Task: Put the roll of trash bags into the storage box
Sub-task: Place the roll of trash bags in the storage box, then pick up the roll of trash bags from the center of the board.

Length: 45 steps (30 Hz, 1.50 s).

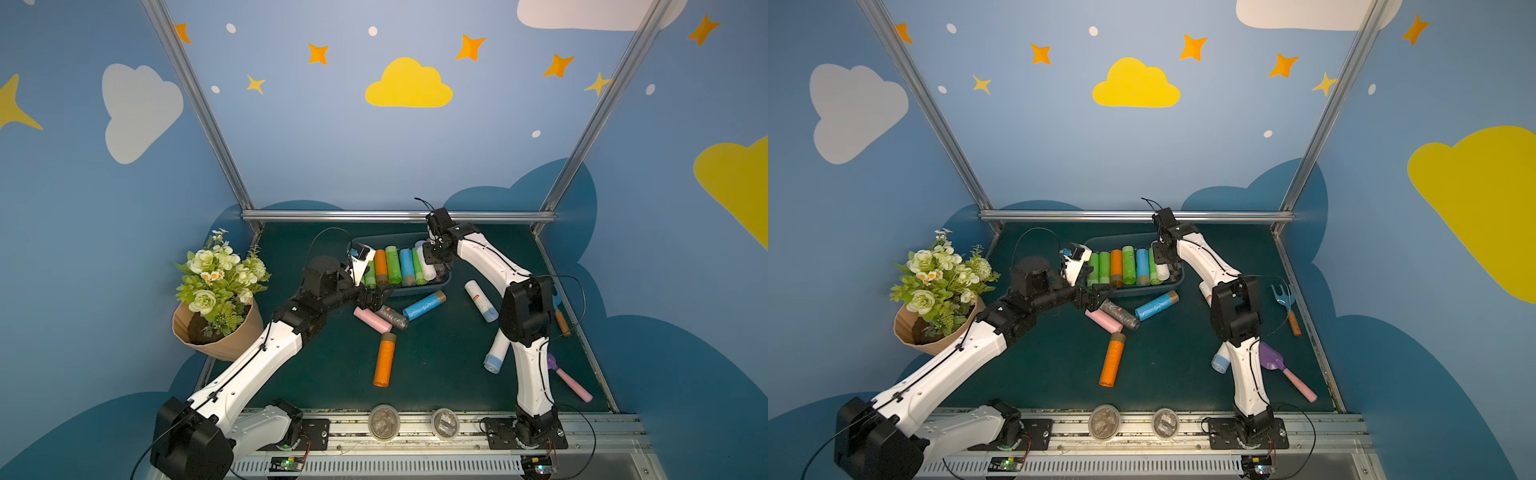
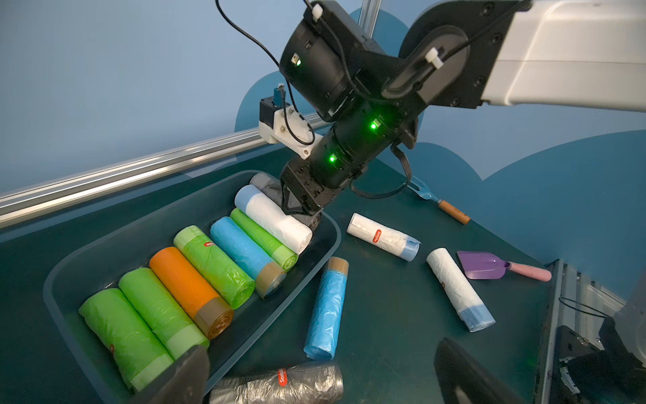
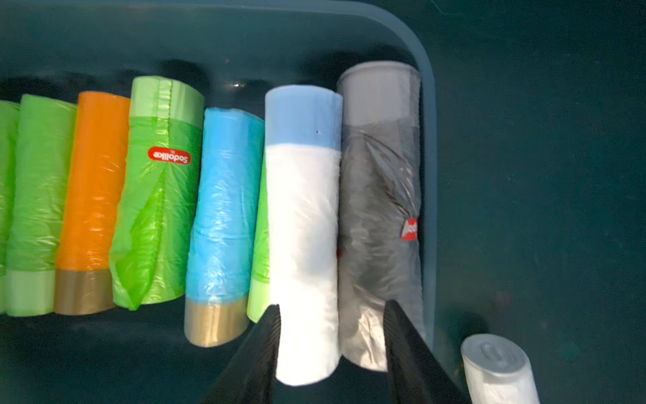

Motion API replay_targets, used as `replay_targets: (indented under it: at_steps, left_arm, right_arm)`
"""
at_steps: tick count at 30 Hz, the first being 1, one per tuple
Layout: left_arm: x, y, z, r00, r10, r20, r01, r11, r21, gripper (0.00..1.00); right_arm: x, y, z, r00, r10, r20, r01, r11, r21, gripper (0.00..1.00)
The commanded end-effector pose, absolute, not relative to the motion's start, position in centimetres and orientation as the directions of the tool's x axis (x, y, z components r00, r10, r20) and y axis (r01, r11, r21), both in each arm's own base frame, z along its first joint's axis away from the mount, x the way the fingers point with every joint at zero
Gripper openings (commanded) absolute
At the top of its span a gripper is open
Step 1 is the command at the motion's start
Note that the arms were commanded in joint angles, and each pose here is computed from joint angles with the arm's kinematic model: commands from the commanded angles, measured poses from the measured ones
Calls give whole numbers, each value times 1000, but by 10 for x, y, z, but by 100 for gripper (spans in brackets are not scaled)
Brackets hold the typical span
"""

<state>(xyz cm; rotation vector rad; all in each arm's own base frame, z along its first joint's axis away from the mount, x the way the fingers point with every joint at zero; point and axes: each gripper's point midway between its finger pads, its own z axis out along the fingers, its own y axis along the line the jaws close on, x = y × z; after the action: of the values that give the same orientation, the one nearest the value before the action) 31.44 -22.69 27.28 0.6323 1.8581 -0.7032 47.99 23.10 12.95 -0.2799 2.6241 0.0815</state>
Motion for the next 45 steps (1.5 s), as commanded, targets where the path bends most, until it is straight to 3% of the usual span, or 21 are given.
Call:
replay_targets:
  at_steps: [1,7,16,28,37,45]
  left_arm:
    - [310,-236,261,-368,150,-918,697,697,-165,100]
    - [283,-275,243,-361,264,-894,786,602,-140,100]
    - [258,-301,223,-350,366,-862,839,531,-115,100]
    - [252,-315,223,-352,375,-858,858,495,-135,100]
    - [253,-319,221,-360,380,-852,862,485,-148,100]
    - [254,-314,220,-345,391,-854,859,498,-119,100]
  right_arm:
    - [469,214,158,-841,-150,-520,-197,980,35,48]
    - [442,159,169,-846,-93,-525,-139,989,48,51]
    - [402,81,123,-891,64,-450,25,996,91,56]
    - [386,66,71,-937,69,-344,35,994,107,72]
    - [378,66,45,-962,30,-271,11,997,70,70]
    - [371,73,30,-973,-28,-227,-27,1000,-7,59]
